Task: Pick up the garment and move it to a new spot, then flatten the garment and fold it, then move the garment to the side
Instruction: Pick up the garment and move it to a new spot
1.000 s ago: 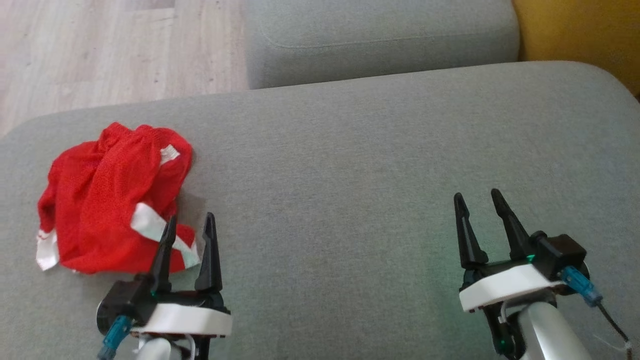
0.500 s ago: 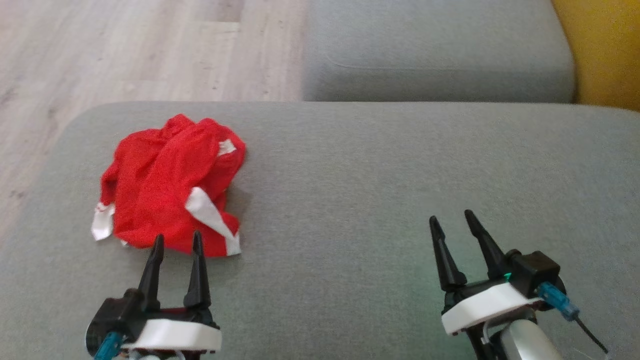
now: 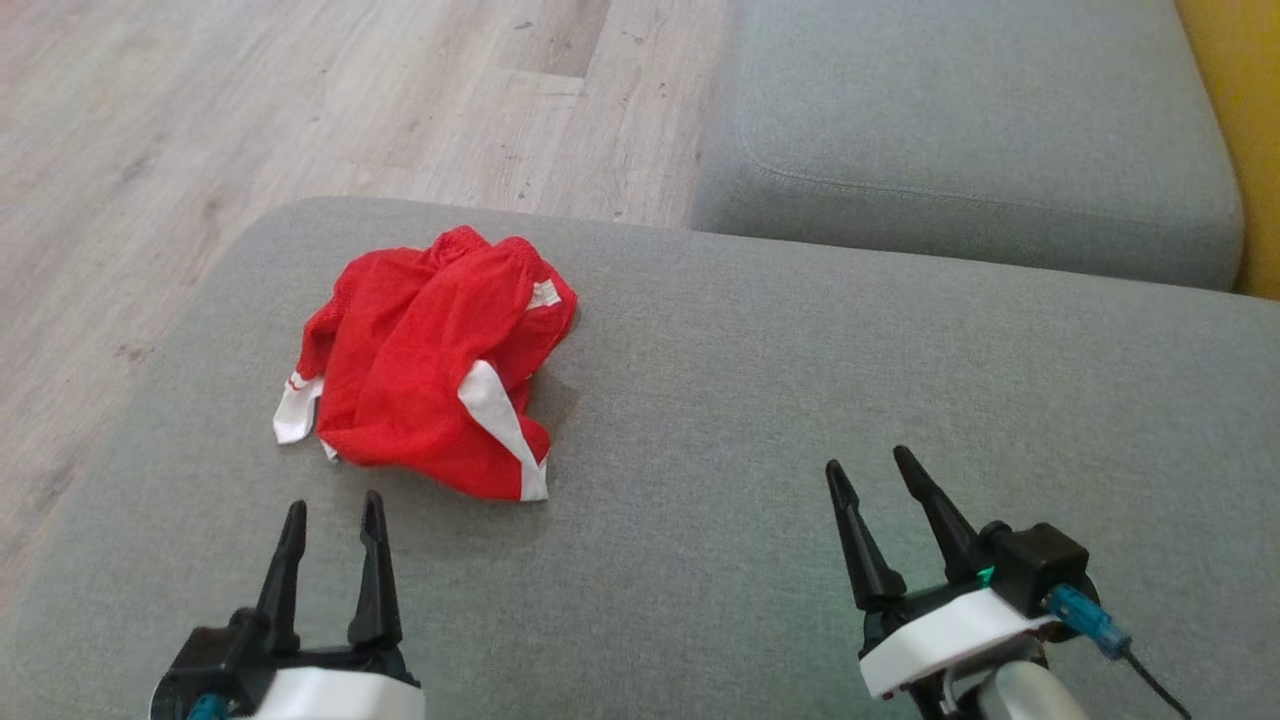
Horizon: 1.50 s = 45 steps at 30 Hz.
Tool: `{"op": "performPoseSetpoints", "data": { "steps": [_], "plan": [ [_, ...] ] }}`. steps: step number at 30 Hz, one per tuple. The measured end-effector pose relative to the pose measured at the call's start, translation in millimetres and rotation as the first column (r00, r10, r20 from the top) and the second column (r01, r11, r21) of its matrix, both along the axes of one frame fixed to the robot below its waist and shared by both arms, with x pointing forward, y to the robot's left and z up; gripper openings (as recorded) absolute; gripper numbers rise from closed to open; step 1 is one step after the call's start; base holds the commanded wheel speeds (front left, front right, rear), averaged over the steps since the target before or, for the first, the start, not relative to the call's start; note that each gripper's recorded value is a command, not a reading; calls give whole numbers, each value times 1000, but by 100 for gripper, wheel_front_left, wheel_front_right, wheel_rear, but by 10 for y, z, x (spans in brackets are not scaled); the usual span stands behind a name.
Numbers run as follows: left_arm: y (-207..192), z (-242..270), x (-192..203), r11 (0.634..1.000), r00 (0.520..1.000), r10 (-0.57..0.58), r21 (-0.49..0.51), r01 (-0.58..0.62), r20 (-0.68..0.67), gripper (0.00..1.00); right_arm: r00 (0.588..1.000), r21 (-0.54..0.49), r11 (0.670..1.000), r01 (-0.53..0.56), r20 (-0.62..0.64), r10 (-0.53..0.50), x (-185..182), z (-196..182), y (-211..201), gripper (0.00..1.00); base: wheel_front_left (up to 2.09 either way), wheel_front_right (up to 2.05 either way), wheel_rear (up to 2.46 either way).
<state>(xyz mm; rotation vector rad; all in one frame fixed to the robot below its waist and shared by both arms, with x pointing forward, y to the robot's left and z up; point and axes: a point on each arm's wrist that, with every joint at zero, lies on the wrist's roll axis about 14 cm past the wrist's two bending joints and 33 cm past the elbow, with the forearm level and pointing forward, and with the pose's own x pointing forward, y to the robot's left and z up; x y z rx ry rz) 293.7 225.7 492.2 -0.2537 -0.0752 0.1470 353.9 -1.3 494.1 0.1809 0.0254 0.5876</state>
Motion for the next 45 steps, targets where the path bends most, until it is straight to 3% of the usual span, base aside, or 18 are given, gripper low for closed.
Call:
{"op": "performPoseSetpoints", "data": {
  "steps": [4, 10, 16, 21, 26, 37, 38, 39, 45],
  "plan": [
    [26, 14, -15, 1000, 1000, 5, 8, -5, 4, 100, 1000, -2, 1000, -10, -2, 10, -24, -8, 27, 100, 0, 0, 0],
    [-78, -92, 82, 991, 996, -76, 103, 81, -53, 100, 999, 10, 1000, 12, -36, -12, -12, -95, -40, 100, 0, 0, 0],
    [-66, 58, 621, 946, 977, -180, 251, 204, -114, 100, 997, 17, 998, 54, -63, -53, 117, -182, -155, 100, 0, 0, 0],
    [-282, 108, 1137, 885, 927, -298, 297, 358, -229, 100, 993, 25, 995, 97, -68, -95, 339, -211, -265, 100, 0, 0, 0],
    [-182, -43, 1503, 818, 872, -302, 365, 444, -384, 100, 987, 25, 990, 136, -91, -133, 515, -316, -377, 100, 0, 0, 0],
    [-198, -665, 1769, 773, 745, -299, 306, 556, -596, 100, 969, 15, 975, 220, -121, -217, 691, -466, -665, 100, 0, 0, 0],
    [-197, -698, 1776, 773, 739, -299, 301, 559, -603, 18, 967, 14, 974, 228, -121, -225, 695, -467, -695, 100, 0, 0, 0],
    [-197, -711, 1787, 775, 740, -302, 297, 558, -601, 0, 965, 13, 972, 236, -121, -232, 694, -468, -722, 100, 0, 0, 0],
    [-324, -377, 1905, 790, 823, -366, 322, 522, -435, 0, 962, 17, 965, 260, -94, -258, 656, -352, -816, 100, 0, 0, 0]
  ]
}}
